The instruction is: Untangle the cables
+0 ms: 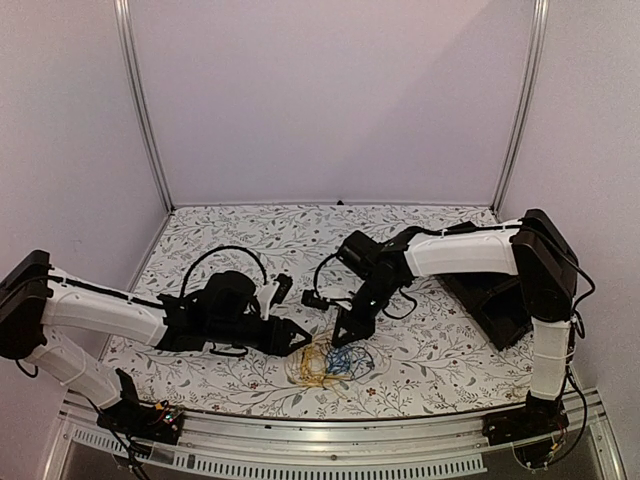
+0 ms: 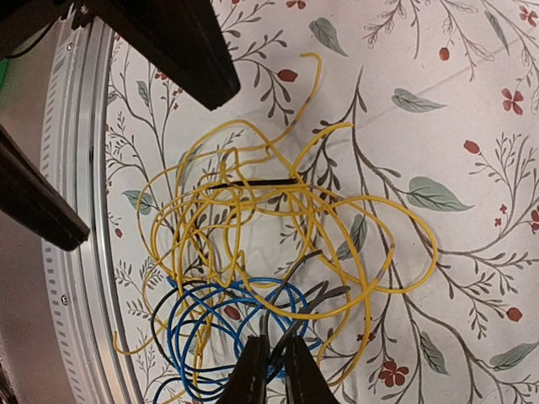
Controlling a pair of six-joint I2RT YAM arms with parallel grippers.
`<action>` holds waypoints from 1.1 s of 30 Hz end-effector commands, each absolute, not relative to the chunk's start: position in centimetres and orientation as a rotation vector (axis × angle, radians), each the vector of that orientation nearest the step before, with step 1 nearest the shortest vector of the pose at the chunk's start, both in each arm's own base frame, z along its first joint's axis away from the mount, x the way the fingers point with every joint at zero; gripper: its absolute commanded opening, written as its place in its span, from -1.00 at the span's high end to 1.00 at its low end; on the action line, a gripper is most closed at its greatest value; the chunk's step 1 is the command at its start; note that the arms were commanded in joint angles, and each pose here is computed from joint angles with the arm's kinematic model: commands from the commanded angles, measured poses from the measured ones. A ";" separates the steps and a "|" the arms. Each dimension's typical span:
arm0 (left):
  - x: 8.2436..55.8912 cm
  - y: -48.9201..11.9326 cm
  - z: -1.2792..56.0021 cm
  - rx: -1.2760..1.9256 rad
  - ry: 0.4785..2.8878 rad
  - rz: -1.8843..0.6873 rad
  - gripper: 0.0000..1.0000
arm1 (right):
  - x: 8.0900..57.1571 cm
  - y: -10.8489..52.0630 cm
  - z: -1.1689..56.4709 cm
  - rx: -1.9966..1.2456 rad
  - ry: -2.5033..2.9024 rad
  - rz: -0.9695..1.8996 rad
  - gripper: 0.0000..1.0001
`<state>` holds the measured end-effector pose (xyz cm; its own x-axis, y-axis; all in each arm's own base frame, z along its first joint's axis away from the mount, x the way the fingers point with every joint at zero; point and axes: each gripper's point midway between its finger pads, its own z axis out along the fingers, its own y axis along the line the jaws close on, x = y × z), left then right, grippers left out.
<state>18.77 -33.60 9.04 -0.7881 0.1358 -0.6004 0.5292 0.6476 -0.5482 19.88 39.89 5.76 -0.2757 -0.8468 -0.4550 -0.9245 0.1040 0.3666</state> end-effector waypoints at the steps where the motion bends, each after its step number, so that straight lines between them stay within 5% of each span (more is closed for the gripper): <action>1: 19.1 -35.4 10.6 0.579 2.284 -1.033 -0.06 | 21.0 41.0 9.9 -1.761 2.125 0.887 0.91; 9: 19.0 -36.9 15.4 0.656 2.054 -1.096 -0.07 | 21.0 40.1 19.0 -1.690 1.913 1.031 1.00; 19: 21.0 -38.0 20.3 0.644 1.857 -1.051 -0.05 | 19.2 39.8 22.5 -1.722 1.803 1.130 0.99; 26: 24.3 -37.1 19.1 0.530 1.864 -0.859 0.16 | 16.5 38.9 27.8 -1.769 1.623 1.268 1.00; 33: 27.5 -38.1 15.5 0.449 1.933 -0.756 0.12 | 14.4 37.1 36.0 -1.774 1.376 1.262 1.00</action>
<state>25.03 -37.58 15.96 -0.4755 0.0260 -0.8793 0.6506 0.6832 -0.3316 16.83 38.83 28.96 -0.0784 -0.5446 -0.8350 -0.9478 -0.2190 0.2318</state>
